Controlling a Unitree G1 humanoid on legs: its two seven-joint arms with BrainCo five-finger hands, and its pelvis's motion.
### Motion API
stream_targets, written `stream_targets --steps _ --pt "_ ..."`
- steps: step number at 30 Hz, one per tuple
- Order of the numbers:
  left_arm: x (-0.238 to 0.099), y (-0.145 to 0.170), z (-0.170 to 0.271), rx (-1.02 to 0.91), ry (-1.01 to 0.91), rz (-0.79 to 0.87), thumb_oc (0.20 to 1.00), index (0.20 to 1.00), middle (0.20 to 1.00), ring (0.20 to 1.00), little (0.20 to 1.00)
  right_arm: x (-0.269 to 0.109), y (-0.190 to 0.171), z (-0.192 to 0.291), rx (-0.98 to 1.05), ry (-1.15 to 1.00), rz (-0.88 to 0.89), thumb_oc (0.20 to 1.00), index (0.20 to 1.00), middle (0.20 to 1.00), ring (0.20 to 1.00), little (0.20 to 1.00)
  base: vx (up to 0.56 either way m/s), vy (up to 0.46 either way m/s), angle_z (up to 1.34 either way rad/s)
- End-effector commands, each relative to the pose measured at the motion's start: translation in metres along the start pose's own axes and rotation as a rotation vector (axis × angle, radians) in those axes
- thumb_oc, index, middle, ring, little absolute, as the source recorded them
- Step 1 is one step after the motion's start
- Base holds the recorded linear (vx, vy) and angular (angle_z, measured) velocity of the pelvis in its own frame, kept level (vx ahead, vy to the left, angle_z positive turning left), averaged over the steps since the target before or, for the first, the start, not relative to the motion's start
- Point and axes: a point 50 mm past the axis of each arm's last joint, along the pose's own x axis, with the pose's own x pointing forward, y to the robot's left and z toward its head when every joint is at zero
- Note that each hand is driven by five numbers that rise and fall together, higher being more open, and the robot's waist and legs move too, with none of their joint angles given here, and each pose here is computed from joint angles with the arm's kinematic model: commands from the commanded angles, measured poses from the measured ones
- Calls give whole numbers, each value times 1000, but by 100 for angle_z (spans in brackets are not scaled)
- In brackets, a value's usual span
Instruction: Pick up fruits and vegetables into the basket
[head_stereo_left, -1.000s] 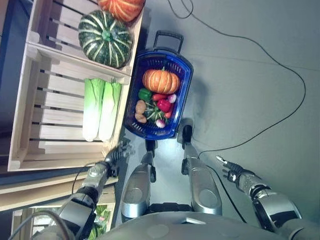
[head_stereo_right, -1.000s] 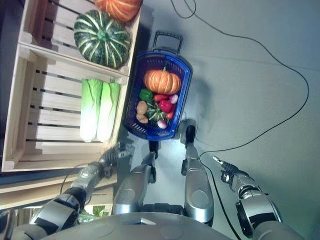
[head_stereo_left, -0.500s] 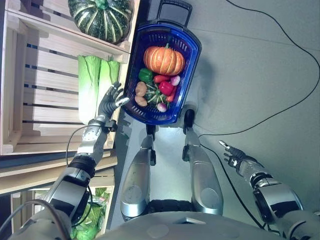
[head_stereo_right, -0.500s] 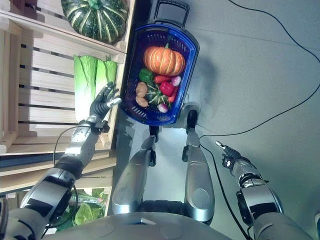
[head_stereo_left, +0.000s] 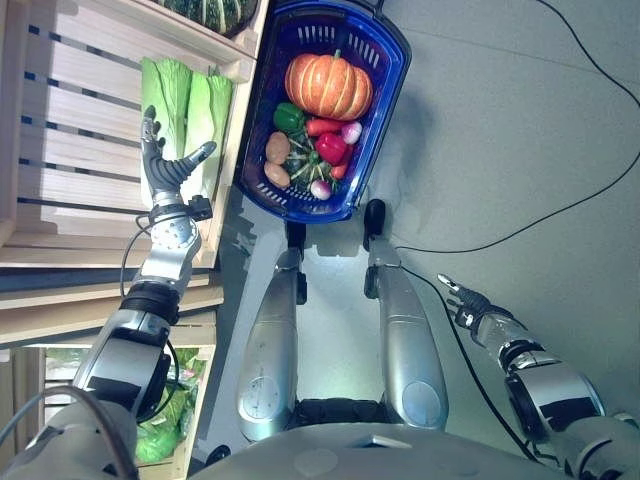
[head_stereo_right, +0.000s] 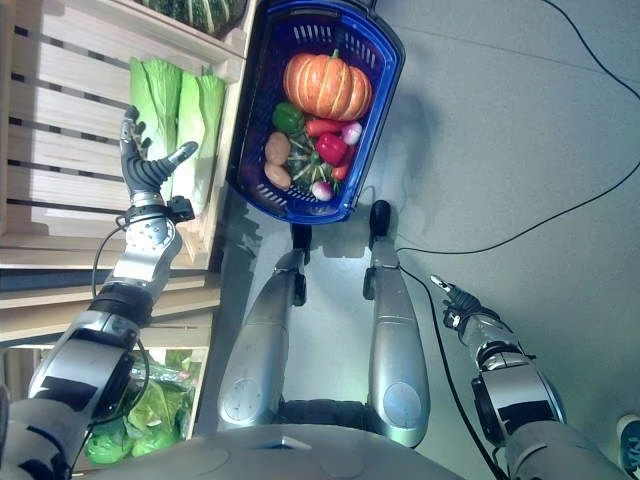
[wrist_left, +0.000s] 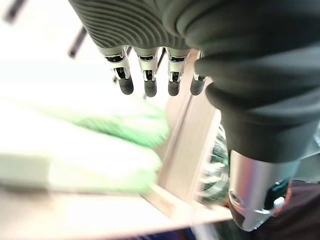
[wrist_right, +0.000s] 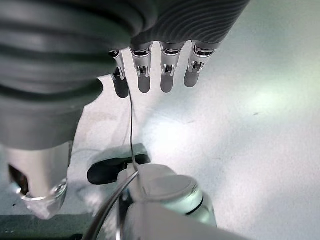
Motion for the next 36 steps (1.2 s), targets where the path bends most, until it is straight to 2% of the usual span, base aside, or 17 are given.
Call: stream_targets --steps 1,6,17,28,36 --pt "14 35 -5 156 -20 190 1000 1000 1000 1000 1000 -3 -11 -19 -17 52 -27 1000 1000 1000 1000 1000 18 22 -9" --pt "16 48 -17 261 45 260 1000 1000 1000 1000 1000 -2 -10 -16 -29 45 -22 1000 1000 1000 1000 1000 -4 17 -6" --pt "12 68 -48 515 240 283 1000 1000 1000 1000 1000 -2 -10 2 -46 15 -7 1000 1000 1000 1000 1000 1 3 1" --pt "10 82 -61 549 394 337 1000 1000 1000 1000 1000 -2 -13 11 -47 -1 -3 1000 1000 1000 1000 1000 1 9 -4" --pt "11 86 -64 542 445 318 1000 1000 1000 1000 1000 -3 -13 17 -50 -9 -3 1000 1000 1000 1000 1000 0 0 0"
